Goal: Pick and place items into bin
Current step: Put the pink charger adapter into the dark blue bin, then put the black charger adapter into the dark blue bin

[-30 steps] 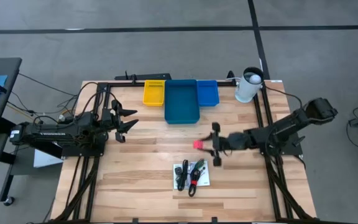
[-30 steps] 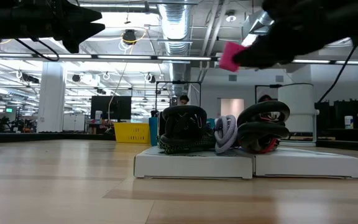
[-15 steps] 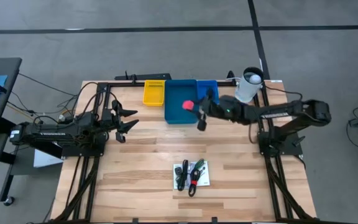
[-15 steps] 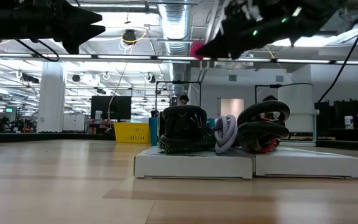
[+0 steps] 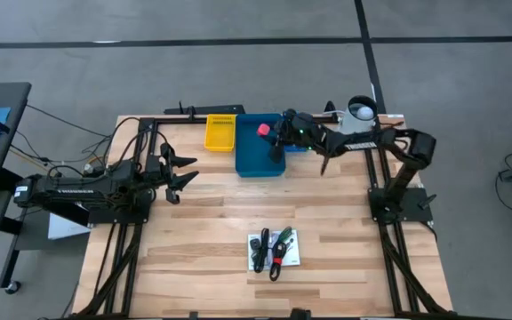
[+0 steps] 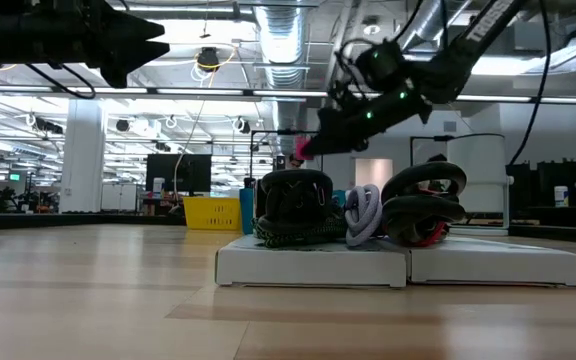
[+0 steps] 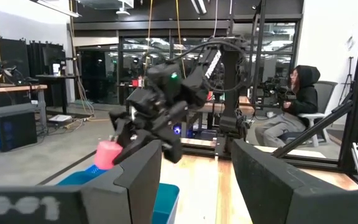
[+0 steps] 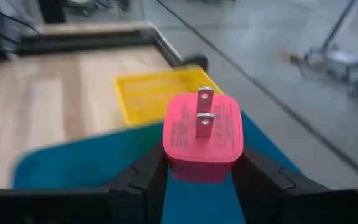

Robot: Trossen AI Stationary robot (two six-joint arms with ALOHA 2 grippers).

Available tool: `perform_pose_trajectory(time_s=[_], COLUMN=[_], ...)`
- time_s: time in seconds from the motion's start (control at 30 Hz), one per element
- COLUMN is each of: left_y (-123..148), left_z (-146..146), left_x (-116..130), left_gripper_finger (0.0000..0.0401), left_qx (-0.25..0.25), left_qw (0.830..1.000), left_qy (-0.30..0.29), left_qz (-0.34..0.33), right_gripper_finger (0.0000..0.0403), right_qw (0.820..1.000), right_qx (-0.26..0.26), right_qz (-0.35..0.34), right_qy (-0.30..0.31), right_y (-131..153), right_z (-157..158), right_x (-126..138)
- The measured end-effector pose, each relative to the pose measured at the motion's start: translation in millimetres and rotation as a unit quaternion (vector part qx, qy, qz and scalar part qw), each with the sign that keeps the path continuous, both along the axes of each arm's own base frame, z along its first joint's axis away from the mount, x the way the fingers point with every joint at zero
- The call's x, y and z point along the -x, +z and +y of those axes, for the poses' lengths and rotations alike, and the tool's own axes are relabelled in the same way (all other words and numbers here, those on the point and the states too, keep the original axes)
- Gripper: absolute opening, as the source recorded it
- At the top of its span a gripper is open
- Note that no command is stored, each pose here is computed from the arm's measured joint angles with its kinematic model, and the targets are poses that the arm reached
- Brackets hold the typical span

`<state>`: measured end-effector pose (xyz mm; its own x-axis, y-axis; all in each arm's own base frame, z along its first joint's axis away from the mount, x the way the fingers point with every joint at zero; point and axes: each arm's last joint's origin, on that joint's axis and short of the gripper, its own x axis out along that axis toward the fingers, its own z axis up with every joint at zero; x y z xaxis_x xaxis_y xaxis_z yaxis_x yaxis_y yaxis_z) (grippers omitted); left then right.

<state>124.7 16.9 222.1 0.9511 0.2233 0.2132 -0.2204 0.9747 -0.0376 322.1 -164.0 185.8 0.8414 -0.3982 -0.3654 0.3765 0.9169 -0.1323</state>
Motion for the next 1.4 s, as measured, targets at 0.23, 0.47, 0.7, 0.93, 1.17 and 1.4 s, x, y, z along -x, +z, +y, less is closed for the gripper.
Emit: perform_pose_trajectory(time_s=[0.23,0.47,0.7,0.93,1.17,1.4], left_y=[0,0,0,0,0,0], left_z=[0,0,0,0,0,0], left_x=[0,0,0,0,0,0], left_gripper_finger=[0.0186,0.0186,0.0186,0.0186,0.0186,0.0186], left_qx=[0.0,0.0,0.0,0.0,0.0,0.0], left_qw=[1.0,1.0,1.0,1.0,1.0,1.0], left_qy=[0.0,0.0,0.0,0.0,0.0,0.0], left_qz=[0.002,0.002,0.002,0.002,0.002,0.002], right_gripper_finger=[0.0152,0.0142,0.0158,0.0157,0.0188,0.0234], right_qw=[0.999,0.996,0.996,0.997,0.997,0.997], right_qx=[-0.028,-0.05,-0.054,-0.051,-0.045,-0.044], right_qz=[0.006,0.035,0.048,0.048,0.051,0.052], right_qy=[-0.043,-0.072,-0.057,-0.043,-0.04,-0.029], right_y=[-9,-12,-15,-15,-15,-15], right_z=[-24,-36,-28,-19,-10,-3], right_x=[7,20,16,11,6,2])
